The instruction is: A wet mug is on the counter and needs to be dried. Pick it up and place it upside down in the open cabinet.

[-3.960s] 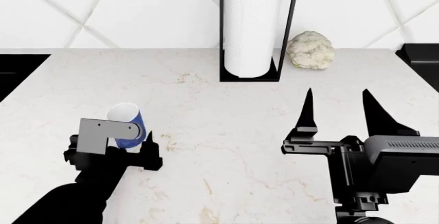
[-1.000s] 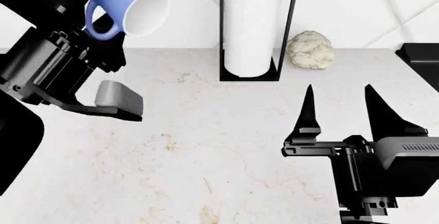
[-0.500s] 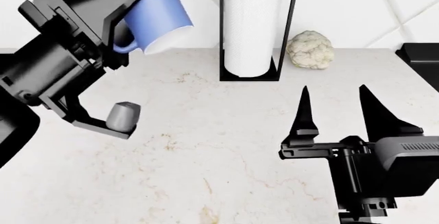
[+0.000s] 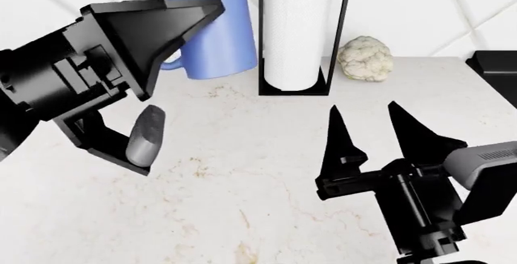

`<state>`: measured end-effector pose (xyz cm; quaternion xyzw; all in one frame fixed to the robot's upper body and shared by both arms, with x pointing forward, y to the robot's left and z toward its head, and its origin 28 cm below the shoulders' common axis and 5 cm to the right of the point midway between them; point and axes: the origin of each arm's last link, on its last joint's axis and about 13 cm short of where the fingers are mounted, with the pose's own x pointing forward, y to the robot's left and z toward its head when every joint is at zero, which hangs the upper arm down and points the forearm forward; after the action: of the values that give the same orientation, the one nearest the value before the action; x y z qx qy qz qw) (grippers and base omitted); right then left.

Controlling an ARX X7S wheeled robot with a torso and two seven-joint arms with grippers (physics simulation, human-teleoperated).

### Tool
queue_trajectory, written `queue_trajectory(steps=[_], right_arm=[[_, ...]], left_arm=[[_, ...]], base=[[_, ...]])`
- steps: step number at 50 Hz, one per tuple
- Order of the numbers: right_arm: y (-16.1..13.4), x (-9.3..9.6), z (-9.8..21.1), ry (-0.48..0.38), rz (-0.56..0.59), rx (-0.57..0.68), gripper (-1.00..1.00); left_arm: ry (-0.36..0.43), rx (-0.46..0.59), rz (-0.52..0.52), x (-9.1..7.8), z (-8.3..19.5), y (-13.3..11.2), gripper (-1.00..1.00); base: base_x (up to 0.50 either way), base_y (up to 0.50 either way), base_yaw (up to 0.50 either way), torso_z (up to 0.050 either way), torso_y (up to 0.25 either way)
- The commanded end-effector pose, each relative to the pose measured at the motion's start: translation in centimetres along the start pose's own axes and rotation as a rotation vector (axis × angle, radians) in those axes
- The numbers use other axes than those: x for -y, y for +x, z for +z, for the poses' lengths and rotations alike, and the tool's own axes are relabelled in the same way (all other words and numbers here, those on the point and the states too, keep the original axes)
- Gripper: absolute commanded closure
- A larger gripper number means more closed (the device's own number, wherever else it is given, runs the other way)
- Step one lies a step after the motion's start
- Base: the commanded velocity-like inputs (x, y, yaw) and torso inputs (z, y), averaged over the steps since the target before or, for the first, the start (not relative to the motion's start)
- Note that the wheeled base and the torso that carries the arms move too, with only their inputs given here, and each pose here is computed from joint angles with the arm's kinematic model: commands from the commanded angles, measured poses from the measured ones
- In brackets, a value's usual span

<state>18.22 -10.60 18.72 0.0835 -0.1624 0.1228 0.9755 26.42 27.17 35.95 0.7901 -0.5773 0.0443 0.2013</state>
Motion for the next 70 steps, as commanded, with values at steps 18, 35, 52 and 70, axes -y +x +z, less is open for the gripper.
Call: queue_trajectory(steps=[18,35,52,70], right_arm=[[-1.2,-0.6,0.9,-0.014,0.271,-0.313,-1.0],[-0.9,-0.7,2.3,0.004,0.307,-0.399,-1.0],[-0.1,-1.3,3.2,-0.006,0.336,-0.385,-1.0],[-0.8,-3.2,4.3,0.032,0.416,-0.373,-1.0]], left_arm=[[0.086,0.065,-0.001,3.3,0.0,0.7,1.0],[0.111,0.092,0.053,4.2,0.4,0.5,1.0],[0.078,0.169,0.099,3.9,2.5,0.1,1.0],[0.077,0.174,0.127,3.7,2.7,1.3,1.0]], base=[[0.0,0.0,0.0,0.0,0.0],[0.0,0.0,0.0,0.0,0.0],[0.0,0.0,0.0,0.0,0.0],[0.0,0.0,0.0,0.0,0.0]])
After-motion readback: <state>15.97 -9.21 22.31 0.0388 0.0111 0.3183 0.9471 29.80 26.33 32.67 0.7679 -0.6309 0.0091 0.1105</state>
